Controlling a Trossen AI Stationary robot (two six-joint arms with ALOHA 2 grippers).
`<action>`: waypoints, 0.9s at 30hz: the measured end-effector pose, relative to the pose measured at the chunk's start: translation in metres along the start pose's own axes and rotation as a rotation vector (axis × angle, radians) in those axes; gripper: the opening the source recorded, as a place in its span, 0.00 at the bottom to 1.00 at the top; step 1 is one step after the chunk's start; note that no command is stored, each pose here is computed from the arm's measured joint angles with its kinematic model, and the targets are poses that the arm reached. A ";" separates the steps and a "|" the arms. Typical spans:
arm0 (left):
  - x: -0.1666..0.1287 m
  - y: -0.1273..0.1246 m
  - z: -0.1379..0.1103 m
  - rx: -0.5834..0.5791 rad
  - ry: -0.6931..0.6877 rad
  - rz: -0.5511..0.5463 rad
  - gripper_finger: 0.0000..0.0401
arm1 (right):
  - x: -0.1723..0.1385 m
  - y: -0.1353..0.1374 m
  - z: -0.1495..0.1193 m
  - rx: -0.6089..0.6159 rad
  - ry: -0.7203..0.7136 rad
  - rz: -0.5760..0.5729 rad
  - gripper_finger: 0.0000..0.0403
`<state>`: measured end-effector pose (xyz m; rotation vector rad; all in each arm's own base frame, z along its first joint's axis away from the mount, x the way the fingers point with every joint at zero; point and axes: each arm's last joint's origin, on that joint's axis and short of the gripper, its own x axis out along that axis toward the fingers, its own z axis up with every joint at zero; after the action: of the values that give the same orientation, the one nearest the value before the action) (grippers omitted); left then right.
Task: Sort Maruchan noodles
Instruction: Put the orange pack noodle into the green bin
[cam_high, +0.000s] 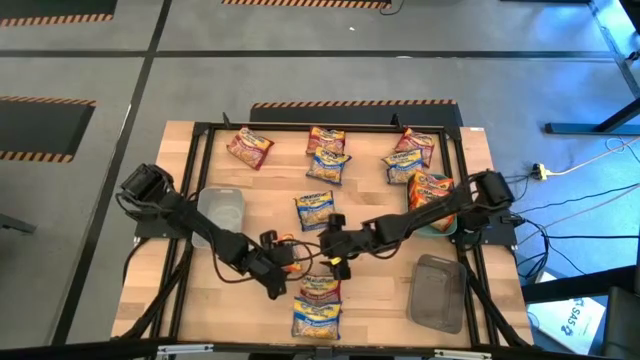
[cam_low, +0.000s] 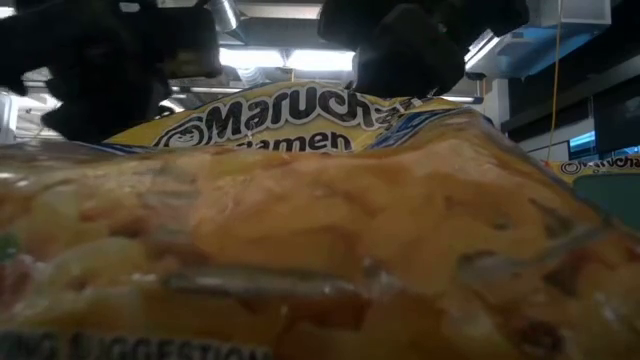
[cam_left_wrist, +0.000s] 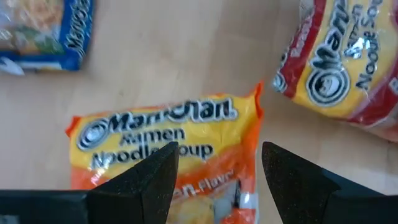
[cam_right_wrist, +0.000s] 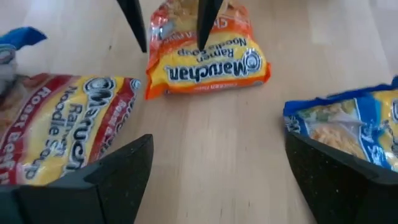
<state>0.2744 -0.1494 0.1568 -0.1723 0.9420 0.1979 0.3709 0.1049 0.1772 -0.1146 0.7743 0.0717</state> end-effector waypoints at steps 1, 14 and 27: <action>-0.003 -0.002 0.003 0.004 0.000 0.000 0.56 | -0.001 0.000 -0.001 0.007 -0.014 0.004 0.87; -0.038 0.003 -0.013 -0.020 0.151 0.155 0.56 | 0.021 0.006 -0.009 0.116 -0.218 0.046 0.87; -0.006 0.019 -0.049 -0.073 -0.003 0.102 0.56 | 0.064 -0.034 -0.026 0.553 -0.207 0.155 0.87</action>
<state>0.2279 -0.1426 0.1324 -0.1912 0.9422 0.3272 0.4021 0.0689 0.1167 0.4718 0.5719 0.0139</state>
